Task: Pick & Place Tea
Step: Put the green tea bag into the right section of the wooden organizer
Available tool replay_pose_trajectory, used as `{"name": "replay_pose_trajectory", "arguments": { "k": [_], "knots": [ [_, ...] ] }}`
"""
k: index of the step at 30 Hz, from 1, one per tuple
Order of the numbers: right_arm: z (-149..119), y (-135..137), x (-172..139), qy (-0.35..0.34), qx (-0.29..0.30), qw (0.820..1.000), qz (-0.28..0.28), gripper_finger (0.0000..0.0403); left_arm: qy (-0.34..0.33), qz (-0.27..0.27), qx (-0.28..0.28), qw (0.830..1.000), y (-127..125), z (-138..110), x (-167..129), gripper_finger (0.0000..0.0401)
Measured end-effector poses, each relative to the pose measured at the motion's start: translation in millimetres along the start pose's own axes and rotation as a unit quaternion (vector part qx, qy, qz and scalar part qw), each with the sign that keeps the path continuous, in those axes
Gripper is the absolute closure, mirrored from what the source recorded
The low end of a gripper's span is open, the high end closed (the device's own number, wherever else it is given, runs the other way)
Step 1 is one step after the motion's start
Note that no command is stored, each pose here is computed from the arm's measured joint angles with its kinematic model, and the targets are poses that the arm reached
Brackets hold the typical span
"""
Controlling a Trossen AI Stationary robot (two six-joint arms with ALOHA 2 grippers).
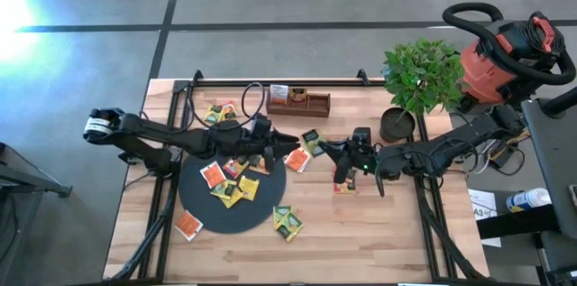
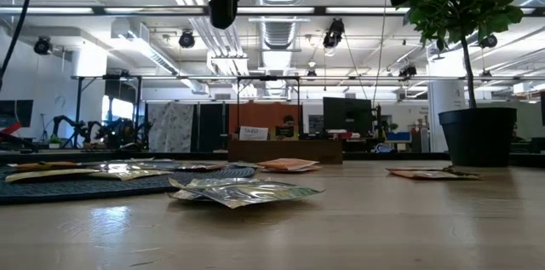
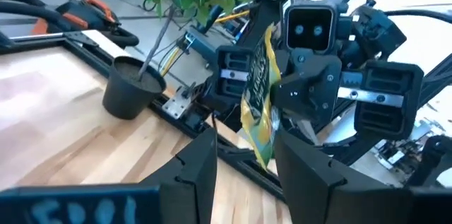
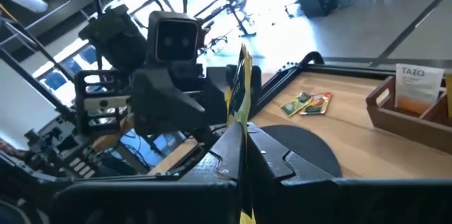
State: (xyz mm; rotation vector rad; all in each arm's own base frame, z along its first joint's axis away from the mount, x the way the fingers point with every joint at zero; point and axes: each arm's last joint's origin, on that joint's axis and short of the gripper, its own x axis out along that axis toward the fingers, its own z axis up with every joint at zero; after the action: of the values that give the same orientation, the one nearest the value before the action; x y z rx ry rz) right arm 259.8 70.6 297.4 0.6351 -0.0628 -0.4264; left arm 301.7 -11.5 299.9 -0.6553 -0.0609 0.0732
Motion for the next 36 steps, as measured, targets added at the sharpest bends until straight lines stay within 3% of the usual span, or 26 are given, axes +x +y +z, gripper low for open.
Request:
{"name": "replay_pose_trajectory", "arguments": {
  "k": [18,22,29,36],
  "knots": [
    [0,0,0,0.002,0.013,1.000,0.003,0.0394,-0.008,-0.030,0.015,0.999,4,10,25,0.0269],
    [0,0,0,0.000,0.008,1.000,-0.002,0.0394,-0.003,-0.029,0.017,0.999,5,9,25,0.0298],
    [-1,-3,1,0.003,-0.006,1.000,-0.010,0.0394,0.012,-0.019,0.026,0.999,7,6,25,0.0392],
    [-4,-6,3,0.027,-0.027,0.999,-0.009,0.0375,0.009,-0.005,0.049,0.999,10,8,26,0.0399]
  ]
}}
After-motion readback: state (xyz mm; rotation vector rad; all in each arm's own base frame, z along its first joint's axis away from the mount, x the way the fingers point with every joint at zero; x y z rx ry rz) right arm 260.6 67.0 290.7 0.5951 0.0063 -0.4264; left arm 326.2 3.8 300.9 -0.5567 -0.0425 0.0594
